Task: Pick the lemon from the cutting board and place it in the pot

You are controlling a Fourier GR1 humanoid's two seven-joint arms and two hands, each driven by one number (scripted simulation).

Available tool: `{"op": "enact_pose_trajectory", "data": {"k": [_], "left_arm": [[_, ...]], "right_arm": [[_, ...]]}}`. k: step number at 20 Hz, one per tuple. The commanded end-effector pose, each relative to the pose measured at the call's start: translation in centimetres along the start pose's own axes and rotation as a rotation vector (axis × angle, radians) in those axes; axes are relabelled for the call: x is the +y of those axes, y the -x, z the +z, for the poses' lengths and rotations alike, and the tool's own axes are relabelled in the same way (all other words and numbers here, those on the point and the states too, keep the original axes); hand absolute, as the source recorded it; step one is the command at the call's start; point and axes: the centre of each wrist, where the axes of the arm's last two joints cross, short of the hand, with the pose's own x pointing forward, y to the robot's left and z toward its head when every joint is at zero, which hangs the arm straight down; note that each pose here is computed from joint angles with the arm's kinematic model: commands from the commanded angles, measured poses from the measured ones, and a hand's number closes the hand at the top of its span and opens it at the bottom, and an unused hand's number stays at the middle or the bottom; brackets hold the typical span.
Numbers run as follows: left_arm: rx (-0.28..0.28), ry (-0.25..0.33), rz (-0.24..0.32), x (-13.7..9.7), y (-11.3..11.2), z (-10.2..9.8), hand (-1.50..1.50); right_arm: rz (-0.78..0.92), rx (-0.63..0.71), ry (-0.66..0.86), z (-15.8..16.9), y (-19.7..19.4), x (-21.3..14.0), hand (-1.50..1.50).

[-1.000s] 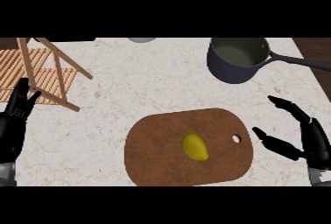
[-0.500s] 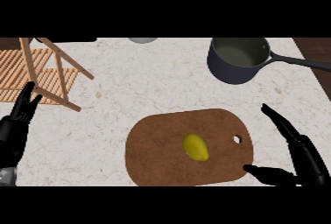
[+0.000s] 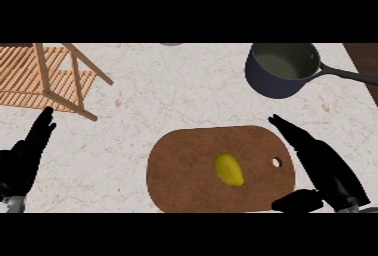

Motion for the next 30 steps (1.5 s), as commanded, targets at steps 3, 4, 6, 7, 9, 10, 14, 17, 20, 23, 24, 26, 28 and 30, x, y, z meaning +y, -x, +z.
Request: {"op": "enact_pose_trajectory", "data": {"k": [3,4,6,7,9,10,14,17,20,23,24,26,28,30], "left_arm": [[0.039,0.0,0.002,-1.5,0.2,-0.9,0.0],[0.03,-0.003,0.009,-1.1,0.5,-0.3,0.0],[0.03,0.002,-0.003,-0.9,0.4,-1.3,0.0],[0.037,-0.021,-0.011,-1.5,0.5,-1.3,0.0],[0.038,0.007,-0.005,-1.6,1.2,-0.3,0.0],[0.031,-0.004,0.003,0.4,0.6,-1.0,0.0],[0.038,-0.016,-0.003,-0.5,0.3,0.9,0.0],[0.041,-0.026,0.001,1.0,0.0,-1.2,0.0],[0.036,-0.005,-0.008,0.3,1.0,0.3,0.0],[0.047,-0.016,-0.006,-0.5,0.9,-0.4,0.0],[0.049,-0.015,0.002,1.0,1.4,-0.1,0.0],[0.05,-0.026,0.018,-1.3,1.6,-0.7,0.0],[0.054,-0.017,0.023,-0.6,0.6,-1.1,0.0],[0.04,-0.025,-0.013,-0.9,0.1,-0.9,0.0]], "right_arm": [[0.185,0.119,-0.26,-1.4,-5.3,0.1,-1.5],[0.203,0.141,-0.319,-1.2,-5.0,-0.3,-1.5],[0.202,0.177,-0.353,-4.3,-6.9,0.5,-1.5],[0.234,0.171,-0.379,-3.6,-8.9,-0.4,-1.5],[0.2,0.188,-0.406,-5.3,-9.6,0.2,-1.5],[0.187,0.203,-0.429,-5.7,-9.2,0.7,-1.5],[0.205,0.192,-0.459,-5.9,-11.0,1.6,-1.5],[0.269,0.236,-0.444,-6.4,-11.6,3.5,-1.5],[0.284,0.278,-0.453,-8.8,-9.9,3.6,-1.5],[0.313,0.277,-0.474,-8.7,-12.0,3.6,-1.5],[0.289,0.278,-0.458,-8.8,-11.3,4.0,-1.5],[0.312,0.281,-0.487,-7.9,-11.7,5.7,-1.5],[0.314,0.291,-0.507,-9.3,-12.2,5.8,-1.5],[0.304,0.306,-0.495,-9.7,-12.1,7.0,-1.5]]}}
